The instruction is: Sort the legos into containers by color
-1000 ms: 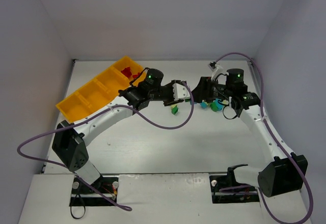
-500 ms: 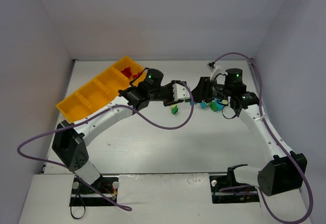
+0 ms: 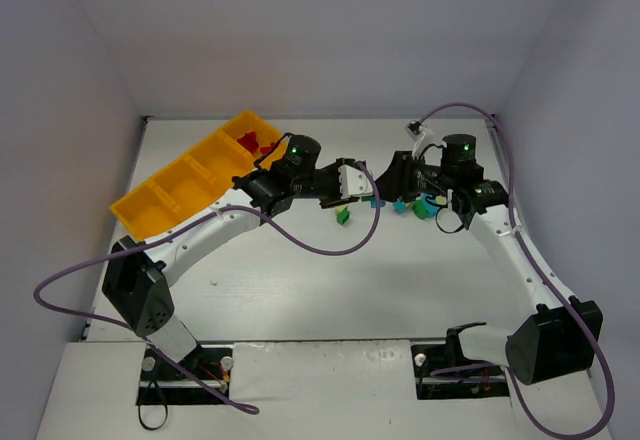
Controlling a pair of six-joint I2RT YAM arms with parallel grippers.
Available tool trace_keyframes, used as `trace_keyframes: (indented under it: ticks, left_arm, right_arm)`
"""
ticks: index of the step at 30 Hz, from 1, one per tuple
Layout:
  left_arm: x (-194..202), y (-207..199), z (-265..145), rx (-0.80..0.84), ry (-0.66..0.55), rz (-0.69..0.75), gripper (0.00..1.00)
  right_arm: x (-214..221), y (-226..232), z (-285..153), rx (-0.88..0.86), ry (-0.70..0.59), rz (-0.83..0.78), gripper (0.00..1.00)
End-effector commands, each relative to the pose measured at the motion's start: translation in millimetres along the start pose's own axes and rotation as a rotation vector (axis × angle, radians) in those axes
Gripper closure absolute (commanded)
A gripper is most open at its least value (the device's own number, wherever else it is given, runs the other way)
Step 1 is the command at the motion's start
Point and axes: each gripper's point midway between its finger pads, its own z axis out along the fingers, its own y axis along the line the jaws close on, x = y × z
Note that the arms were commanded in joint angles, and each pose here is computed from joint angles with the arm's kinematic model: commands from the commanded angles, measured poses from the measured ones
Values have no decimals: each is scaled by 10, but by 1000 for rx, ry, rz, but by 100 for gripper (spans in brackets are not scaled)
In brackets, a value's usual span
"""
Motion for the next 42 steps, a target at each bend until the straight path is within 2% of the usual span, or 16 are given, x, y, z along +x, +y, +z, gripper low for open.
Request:
trace_keyframes:
  ticks: [1,14,20,23,27,30,33,35,36,37,42]
  left_arm:
    - [-525,119,-186,-27,-132,107,100]
    - [-292,23,-138,2,-75,111,100]
    - [-117,178,-148,-58,-31,72,100]
    - [42,426,-190,-164,-18,-13,100]
    - [353,1045,-428,-396,17,-133,100]
    - [713,1469,-595,-580,96,-236,100]
    - [878,1817,-760,-719,120,-300,100]
    - [1230,2022,-855,-817,186,-376,100]
    - [1235,2160,-918,-860,194,-389,100]
    - [1479,2217,-884,-881,238,-423,100]
    - [1932,2624,-1115,-1098,365,-457,100]
  right_arm:
    - [-209,66,-65,-9,-66,-62,100]
    - [-208,-8,-165,16,-76,-59,100]
    - [-246,-64,-238,45,-98,-64,100]
    - [-274,-109,-278,72,-114,-64,100]
    - [-281,-138,-303,95,-123,-68,100]
    - [-292,-155,-318,112,-126,-75,100]
    - [-287,-168,-337,126,-128,-86,100]
    - [-284,-185,-348,141,-133,-92,100]
    - [-269,-197,-347,145,-131,-90,100]
    - [-261,-212,-352,151,-131,-91,100]
    - [-207,-247,-340,159,-120,-83,100]
